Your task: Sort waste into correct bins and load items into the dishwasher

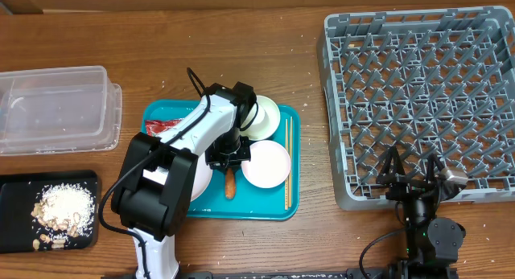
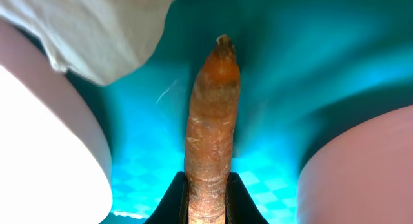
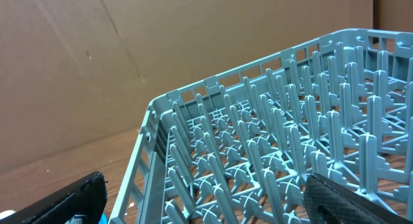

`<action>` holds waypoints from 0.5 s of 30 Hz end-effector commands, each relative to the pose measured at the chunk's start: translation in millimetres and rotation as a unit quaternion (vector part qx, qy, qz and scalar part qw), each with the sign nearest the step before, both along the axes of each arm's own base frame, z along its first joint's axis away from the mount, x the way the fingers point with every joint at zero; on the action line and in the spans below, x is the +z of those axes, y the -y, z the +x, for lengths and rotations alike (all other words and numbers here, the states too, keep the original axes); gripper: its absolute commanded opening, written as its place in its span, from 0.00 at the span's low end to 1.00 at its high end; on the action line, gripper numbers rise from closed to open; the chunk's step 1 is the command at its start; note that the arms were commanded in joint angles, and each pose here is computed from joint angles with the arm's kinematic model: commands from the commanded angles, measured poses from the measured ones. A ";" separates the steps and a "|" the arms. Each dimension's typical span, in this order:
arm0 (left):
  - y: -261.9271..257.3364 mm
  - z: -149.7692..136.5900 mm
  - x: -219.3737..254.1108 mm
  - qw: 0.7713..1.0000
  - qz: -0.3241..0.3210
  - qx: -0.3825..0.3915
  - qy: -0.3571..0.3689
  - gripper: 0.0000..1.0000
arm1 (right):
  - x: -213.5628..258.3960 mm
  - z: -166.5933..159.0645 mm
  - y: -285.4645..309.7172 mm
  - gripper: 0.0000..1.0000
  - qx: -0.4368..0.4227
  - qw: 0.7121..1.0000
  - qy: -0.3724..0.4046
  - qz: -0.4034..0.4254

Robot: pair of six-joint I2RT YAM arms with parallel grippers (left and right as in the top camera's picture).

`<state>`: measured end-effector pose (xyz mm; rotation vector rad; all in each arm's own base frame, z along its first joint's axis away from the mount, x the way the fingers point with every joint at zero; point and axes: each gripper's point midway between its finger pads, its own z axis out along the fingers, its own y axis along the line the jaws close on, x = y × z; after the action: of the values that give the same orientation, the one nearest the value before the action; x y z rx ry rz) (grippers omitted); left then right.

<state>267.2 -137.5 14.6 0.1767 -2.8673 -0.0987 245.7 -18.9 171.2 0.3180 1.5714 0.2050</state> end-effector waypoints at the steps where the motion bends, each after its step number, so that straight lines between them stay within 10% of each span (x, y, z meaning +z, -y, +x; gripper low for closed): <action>1: -5.3 -4.4 -1.3 1.000 0.016 0.000 -0.011 0.04 | -1.4 -0.2 3.1 1.00 -0.008 1.000 0.002 -0.004; 15: -9.3 29.8 67.5 0.999 0.046 0.002 0.026 0.04 | -1.4 -0.2 3.1 1.00 -0.008 1.000 0.002 -0.004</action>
<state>286.2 -132.1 72.6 0.1686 -2.8840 -0.2059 245.7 -19.0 171.1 0.3181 1.5718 0.2049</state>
